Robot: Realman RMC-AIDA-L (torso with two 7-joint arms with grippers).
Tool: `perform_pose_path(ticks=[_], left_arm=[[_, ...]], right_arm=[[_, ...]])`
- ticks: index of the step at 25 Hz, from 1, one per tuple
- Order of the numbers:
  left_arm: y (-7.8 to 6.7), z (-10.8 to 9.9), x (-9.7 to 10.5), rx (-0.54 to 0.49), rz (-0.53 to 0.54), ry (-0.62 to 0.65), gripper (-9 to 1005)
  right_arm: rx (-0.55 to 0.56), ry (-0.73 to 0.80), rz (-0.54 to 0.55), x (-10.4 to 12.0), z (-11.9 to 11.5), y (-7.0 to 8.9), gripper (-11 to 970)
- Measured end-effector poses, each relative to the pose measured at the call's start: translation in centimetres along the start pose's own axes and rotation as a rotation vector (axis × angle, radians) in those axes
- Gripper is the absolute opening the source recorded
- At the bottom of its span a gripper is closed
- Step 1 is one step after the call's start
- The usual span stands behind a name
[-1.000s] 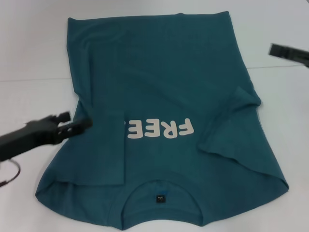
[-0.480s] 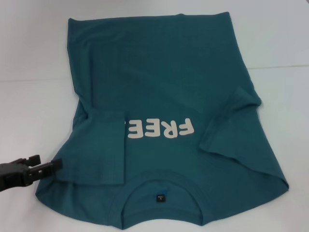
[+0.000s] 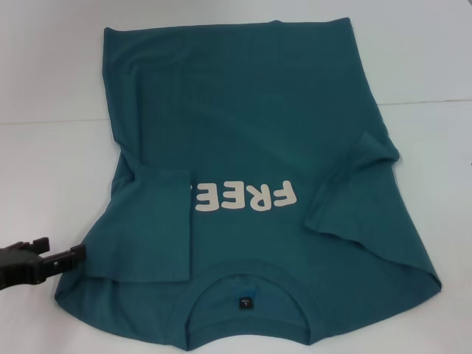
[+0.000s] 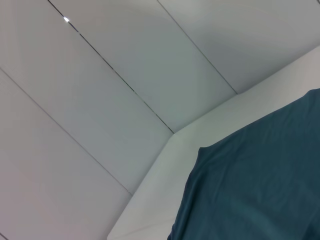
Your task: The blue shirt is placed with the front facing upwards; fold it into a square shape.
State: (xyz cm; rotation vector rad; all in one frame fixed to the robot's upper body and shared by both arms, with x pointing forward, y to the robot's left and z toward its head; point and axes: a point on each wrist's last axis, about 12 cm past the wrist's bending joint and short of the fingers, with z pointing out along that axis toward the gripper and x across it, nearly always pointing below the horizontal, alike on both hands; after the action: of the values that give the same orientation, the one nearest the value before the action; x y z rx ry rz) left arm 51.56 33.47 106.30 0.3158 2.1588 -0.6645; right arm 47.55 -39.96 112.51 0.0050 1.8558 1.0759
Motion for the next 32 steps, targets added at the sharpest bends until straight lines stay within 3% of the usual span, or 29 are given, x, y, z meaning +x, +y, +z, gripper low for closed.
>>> perform_pose_path(ticks=[32], left_arm=[[-0.3,2.6,1.4,0.019,-0.045,0.077,875]], right_arm=[[0.008,0.032,-0.003,0.7,0.3,-0.1,907]])
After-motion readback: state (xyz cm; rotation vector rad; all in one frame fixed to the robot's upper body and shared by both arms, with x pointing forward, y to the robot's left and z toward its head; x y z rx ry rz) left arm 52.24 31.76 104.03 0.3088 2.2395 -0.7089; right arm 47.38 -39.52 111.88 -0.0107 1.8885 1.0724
